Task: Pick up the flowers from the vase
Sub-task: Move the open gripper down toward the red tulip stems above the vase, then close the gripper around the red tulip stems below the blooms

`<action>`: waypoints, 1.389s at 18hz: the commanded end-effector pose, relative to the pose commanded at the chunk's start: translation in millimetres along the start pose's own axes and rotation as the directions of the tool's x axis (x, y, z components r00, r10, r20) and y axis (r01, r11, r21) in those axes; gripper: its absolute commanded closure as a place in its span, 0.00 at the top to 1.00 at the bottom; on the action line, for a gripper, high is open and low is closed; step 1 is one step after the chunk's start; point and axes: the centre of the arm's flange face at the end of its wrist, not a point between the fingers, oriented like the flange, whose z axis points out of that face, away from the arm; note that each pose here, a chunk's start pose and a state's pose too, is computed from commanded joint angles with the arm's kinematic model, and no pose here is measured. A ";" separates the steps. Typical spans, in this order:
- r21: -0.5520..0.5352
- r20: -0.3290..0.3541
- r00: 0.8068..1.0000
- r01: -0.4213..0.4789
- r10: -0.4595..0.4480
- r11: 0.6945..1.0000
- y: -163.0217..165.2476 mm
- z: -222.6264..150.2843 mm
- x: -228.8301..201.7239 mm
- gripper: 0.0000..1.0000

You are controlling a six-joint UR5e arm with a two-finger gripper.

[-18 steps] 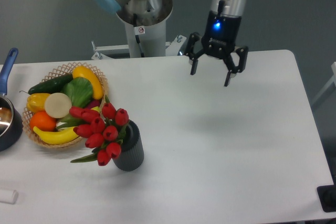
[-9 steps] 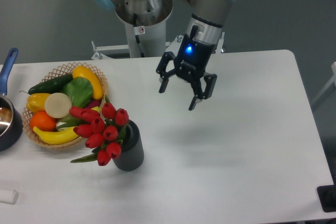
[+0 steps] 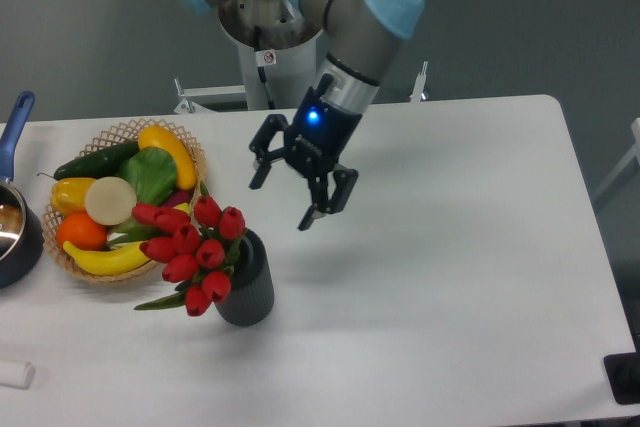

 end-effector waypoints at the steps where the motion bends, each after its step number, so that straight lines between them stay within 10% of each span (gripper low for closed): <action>1: 0.003 -0.001 1.000 -0.002 0.002 1.000 -0.9 0.4 0.5 1.00; 25: 0.008 -0.062 0.998 0.027 -0.027 1.000 -39.5 63.5 -10.9 1.00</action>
